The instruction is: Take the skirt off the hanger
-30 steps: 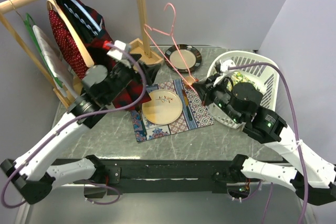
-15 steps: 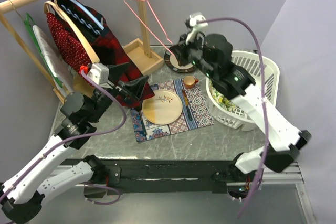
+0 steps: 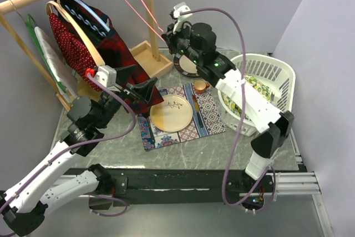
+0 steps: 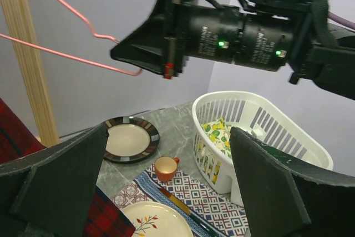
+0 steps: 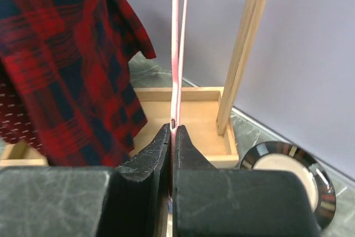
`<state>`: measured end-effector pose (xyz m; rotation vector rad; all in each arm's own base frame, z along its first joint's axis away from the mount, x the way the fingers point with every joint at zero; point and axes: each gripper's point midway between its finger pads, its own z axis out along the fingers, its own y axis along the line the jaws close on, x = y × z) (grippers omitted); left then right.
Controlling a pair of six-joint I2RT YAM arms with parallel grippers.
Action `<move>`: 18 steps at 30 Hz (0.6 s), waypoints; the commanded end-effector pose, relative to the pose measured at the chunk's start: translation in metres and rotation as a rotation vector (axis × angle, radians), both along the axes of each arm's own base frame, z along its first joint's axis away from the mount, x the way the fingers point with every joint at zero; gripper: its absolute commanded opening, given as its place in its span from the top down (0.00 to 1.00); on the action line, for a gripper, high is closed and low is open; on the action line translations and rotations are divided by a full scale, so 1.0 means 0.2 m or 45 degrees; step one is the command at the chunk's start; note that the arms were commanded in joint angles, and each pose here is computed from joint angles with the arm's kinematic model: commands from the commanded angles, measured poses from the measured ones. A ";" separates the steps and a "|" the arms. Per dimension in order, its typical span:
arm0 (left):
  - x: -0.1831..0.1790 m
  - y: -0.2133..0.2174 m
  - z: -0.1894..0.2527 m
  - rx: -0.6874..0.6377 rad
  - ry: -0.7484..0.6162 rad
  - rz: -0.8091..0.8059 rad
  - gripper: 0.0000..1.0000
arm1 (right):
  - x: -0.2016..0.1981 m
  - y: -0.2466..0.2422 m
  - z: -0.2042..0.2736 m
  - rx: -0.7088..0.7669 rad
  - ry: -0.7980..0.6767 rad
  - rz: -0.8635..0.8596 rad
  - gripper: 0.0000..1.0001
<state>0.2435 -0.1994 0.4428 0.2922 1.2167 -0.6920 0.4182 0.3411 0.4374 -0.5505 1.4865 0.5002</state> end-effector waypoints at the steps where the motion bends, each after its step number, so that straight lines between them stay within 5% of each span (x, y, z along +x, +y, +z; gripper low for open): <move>1: 0.00 -0.01 0.05 -0.031 -0.031 -0.018 0.03 | 0.04 0.03 0.35 0.120 -0.255 -0.008 1.00; 18: 0.03 -0.03 0.01 0.004 -0.009 -0.021 0.03 | 0.40 0.27 0.10 0.091 -0.216 -0.024 1.00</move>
